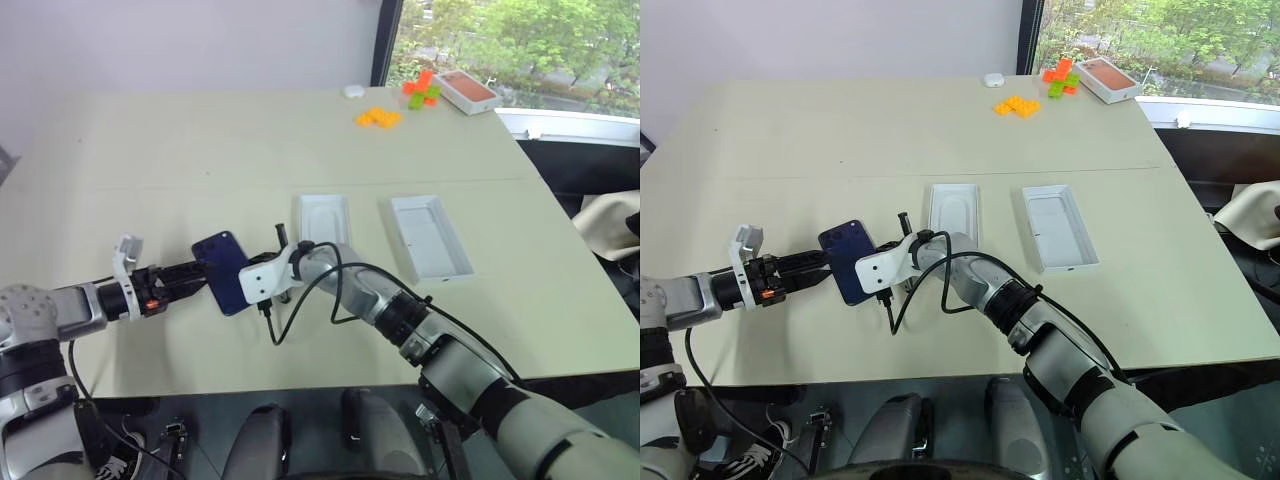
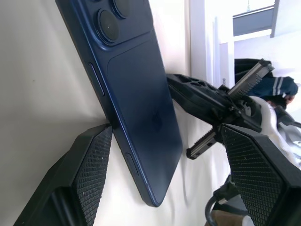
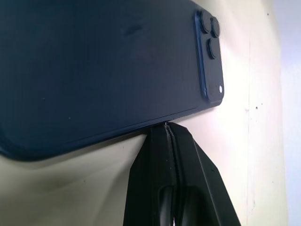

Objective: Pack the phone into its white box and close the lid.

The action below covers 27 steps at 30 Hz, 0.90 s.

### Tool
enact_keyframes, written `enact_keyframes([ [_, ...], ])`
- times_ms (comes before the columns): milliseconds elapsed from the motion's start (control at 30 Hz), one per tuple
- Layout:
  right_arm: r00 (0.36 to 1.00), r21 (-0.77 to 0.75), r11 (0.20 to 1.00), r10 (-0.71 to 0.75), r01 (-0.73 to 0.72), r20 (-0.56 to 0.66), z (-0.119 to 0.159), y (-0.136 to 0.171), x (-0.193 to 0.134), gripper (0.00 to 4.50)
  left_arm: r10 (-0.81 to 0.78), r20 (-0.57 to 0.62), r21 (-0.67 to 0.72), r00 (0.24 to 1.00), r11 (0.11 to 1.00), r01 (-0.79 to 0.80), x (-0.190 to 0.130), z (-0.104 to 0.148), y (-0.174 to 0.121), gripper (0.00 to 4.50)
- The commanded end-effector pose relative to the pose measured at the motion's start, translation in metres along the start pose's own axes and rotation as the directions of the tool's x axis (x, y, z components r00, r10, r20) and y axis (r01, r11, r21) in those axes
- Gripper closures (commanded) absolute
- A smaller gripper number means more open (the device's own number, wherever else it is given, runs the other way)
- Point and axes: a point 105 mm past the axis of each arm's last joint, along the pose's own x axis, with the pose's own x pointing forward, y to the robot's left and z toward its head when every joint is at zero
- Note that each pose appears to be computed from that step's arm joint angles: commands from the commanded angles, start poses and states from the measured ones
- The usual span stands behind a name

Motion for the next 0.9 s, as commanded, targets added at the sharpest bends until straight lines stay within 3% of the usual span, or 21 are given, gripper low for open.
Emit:
enact_keyframes([
  [33, 0.997, -0.012, 1.0, 0.026, -0.025, 0.071, 0.021, 0.009, 0.007, 4.46, -0.148, -0.011, 0.069, 0.989, 0.987, 0.148, 0.011, 0.006, -0.033, 0.63],
  [167, 0.997, -0.008, 1.0, 0.028, -0.027, 0.072, 0.021, 0.01, 0.007, 4.46, -0.148, 0.033, 0.079, 0.988, 0.986, 0.145, 0.009, 0.011, -0.033, 0.63],
  [300, 0.997, -0.006, 1.0, 0.026, -0.025, 0.073, 0.021, 0.01, 0.007, 4.46, -0.108, -0.027, 0.082, 0.994, 0.991, 0.109, 0.016, -0.005, -0.026, 0.63],
  [633, 0.997, 0.003, 1.0, 0.019, -0.019, 0.071, 0.019, 0.007, 0.005, 4.46, -0.064, 0.01, 0.051, 0.998, 0.997, 0.064, 0.026, -0.009, -0.005, 0.63],
  [900, 0.997, 0.007, 1.0, 0.016, -0.016, 0.069, 0.018, 0.006, 0.004, 4.46, -0.194, 0.051, 0.052, 0.98, 0.98, 0.192, 0.024, 0.003, -0.029, 0.63],
])
